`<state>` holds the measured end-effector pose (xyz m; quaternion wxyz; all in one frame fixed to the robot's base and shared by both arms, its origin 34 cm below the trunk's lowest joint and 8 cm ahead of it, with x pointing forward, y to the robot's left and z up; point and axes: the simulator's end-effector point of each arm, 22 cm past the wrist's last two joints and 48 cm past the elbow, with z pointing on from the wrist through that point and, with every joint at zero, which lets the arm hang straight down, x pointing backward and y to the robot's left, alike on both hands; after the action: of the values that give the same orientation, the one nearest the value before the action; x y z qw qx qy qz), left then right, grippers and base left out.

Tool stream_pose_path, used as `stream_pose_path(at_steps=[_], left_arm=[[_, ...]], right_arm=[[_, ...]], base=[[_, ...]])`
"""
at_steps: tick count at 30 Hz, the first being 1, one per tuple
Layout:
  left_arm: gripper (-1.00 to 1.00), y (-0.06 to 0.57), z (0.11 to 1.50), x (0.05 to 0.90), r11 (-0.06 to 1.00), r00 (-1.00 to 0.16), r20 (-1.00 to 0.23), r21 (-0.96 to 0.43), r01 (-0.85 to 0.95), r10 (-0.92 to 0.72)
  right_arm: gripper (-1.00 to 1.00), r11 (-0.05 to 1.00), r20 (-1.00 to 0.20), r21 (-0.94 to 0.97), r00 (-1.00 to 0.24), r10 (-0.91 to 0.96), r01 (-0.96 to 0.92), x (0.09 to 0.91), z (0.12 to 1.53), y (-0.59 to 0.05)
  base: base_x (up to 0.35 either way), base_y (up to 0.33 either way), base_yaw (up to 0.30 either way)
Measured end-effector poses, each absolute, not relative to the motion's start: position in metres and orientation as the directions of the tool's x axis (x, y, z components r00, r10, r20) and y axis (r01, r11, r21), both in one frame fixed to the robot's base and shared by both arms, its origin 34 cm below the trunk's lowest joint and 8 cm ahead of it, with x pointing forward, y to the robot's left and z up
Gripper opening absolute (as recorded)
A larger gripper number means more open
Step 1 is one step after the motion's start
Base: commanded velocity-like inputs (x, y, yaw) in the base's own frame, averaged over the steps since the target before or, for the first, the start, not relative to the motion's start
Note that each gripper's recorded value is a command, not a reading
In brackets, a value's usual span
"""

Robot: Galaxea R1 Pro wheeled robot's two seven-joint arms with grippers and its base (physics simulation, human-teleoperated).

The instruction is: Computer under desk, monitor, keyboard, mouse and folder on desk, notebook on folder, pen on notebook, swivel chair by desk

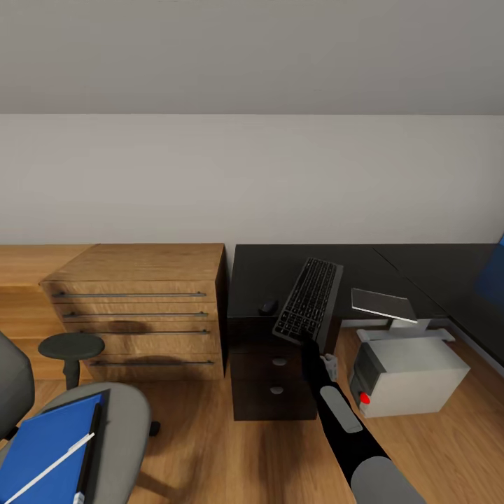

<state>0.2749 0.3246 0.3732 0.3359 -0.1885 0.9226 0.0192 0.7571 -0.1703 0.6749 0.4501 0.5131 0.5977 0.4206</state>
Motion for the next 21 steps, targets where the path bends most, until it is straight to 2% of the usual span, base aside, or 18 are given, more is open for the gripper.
stream_pose_path(at_steps=[21], left_arm=[[1.00, 0.3245, 0.3732, 0.2749, 0.928, -0.703, -0.627, -0.091, -0.361, -0.335]], right_arm=[[1.00, 0.130, -0.118, 0.962, -0.064, 0.991, 0.238, 0.7573, 0.6732, -0.1787]], base=[[0.000, 0.000, 0.000]])
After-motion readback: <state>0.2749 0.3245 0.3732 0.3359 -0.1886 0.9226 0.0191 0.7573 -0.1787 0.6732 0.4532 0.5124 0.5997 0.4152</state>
